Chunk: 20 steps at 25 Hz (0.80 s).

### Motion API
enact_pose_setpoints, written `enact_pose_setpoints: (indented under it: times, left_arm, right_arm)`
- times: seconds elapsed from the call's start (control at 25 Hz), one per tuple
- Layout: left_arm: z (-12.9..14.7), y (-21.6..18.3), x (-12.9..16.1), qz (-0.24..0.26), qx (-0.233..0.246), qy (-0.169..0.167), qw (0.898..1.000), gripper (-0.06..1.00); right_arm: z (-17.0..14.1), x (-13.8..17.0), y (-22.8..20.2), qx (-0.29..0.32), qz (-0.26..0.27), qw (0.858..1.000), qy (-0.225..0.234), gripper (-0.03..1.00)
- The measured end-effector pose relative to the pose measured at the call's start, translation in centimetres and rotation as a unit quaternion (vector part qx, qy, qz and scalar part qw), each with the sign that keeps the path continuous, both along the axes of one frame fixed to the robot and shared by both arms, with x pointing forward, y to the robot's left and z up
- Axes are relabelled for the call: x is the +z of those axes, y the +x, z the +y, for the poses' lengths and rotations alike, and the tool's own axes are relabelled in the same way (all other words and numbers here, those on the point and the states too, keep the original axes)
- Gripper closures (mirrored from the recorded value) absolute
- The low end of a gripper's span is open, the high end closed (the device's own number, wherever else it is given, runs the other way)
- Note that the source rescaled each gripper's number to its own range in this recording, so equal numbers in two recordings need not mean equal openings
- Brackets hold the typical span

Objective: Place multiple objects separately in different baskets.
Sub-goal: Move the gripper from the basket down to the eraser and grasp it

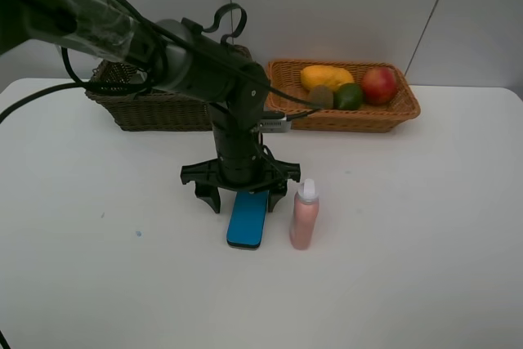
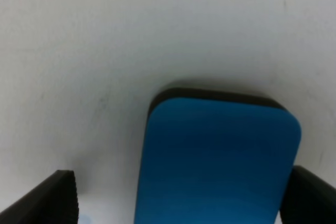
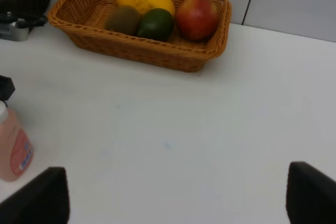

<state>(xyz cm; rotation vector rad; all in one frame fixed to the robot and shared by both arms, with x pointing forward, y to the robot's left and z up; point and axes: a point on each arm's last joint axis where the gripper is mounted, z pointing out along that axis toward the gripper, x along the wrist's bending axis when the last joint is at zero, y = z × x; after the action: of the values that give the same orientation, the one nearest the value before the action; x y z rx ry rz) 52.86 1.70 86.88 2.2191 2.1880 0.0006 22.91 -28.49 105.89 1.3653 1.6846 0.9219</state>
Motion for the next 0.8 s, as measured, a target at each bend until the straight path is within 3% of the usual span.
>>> enact_pose_setpoints:
  times: [0.16, 0.24, 0.32, 0.44, 0.8]
  left_arm:
    - [0.01, -0.01, 0.0, 0.001, 0.0, 0.001, 1.0, -0.05]
    - [0.01, -0.01, 0.0, 0.001, 0.0, 0.001, 1.0, 0.01]
    - [0.01, -0.01, 0.0, 0.001, 0.001, 0.001, 1.0, 0.11]
    - [-0.01, -0.04, 0.0, 0.002, 0.003, -0.001, 1.0, 0.37]
    - [-0.07, -0.08, 0.0, 0.005, 0.005, -0.004, 1.0, 0.37]
  right_arm:
    - [0.0, 0.0, 0.0, 0.0, 0.0, 1.0, 0.0, -0.03]
    - [0.0, 0.0, 0.0, 0.0, 0.0, 1.0, 0.0, -0.03]
    - [0.0, 0.0, 0.0, 0.0, 0.0, 1.0, 0.0, -0.03]
    - [0.0, 0.0, 0.0, 0.0, 0.0, 1.0, 0.0, -0.03]
    - [0.0, 0.0, 0.0, 0.0, 0.0, 1.0, 0.0, -0.03]
